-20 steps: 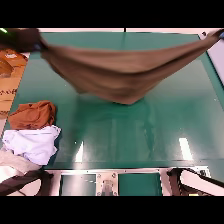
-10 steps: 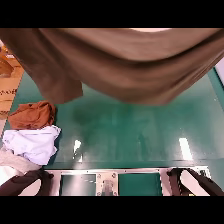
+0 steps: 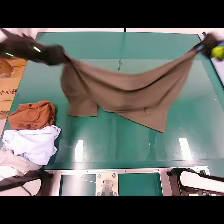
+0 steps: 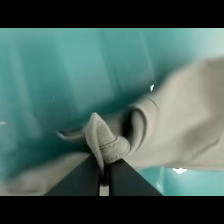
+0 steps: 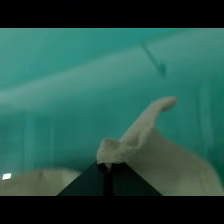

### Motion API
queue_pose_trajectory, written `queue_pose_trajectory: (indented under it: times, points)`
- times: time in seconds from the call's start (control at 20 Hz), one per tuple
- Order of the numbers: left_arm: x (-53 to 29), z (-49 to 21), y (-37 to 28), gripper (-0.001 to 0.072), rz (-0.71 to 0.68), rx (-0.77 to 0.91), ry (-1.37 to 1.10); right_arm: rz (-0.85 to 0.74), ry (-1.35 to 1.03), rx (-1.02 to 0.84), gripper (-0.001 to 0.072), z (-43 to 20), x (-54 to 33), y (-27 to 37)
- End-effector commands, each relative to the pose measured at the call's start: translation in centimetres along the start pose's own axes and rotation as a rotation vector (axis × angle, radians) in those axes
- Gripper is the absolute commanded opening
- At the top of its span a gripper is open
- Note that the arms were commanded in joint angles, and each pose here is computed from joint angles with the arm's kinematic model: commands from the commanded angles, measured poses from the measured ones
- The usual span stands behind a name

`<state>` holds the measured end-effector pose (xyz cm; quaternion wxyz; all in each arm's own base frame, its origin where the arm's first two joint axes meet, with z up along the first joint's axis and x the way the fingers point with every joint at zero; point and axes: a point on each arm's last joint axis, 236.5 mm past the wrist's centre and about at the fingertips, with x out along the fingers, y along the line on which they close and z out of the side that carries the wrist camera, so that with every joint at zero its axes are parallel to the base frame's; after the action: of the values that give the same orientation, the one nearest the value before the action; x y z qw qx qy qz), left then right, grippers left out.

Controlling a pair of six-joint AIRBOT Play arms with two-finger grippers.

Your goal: Fold the shirts.

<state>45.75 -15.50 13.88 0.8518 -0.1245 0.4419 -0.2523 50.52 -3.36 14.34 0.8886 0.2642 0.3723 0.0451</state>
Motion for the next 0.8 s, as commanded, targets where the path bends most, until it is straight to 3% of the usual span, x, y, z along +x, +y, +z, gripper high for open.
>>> queue_pose_trajectory:
  times: [0.0, 0.15, 0.2, 0.25, 0.3, 0.35, 0.5, 0.65, 0.75]
  points:
    - [10.2, -2.2, 4.3, 0.0040, -0.073, -0.119, 0.020, -0.046, 0.181, 0.074, 0.0017, -6.3, 10.3, -5.2]
    - [14.0, -1.5, 6.5, 0.0040, -0.084, -0.184, -0.047, -0.078, 0.211, 0.114, 0.0018, -7.9, 13.2, -7.8]
    - [14.3, -1.3, 7.2, 0.0041, -0.067, -0.188, -0.061, -0.085, 0.208, 0.127, 0.0048, -7.7, 13.0, -8.6]
    - [13.9, -1.0, 7.8, 0.0147, -0.060, -0.194, -0.072, -0.089, 0.211, 0.149, 0.0270, -7.2, 12.1, -9.3]
    - [13.3, -0.6, 8.2, 0.0520, -0.064, -0.198, -0.072, -0.092, 0.238, 0.190, 0.0456, -6.9, 10.7, -10.3]
    - [12.2, -0.1, 8.9, 0.0708, -0.074, -0.207, -0.067, -0.088, 0.283, 0.217, 0.0471, -7.1, 9.1, -11.1]
    - [8.2, 0.9, 11.4, 0.0702, -0.103, -0.262, -0.044, -0.088, 0.449, 0.339, 0.0469, -10.0, 4.7, -13.8]
    - [5.3, -0.1, 13.2, 0.0702, -0.129, -0.292, 0.011, -0.077, 0.660, 0.462, 0.0462, -17.0, 2.3, -14.7]
    - [4.6, -1.7, 13.6, 0.0702, -0.137, -0.288, 0.073, -0.080, 0.753, 0.537, 0.0407, -22.0, 1.5, -14.4]
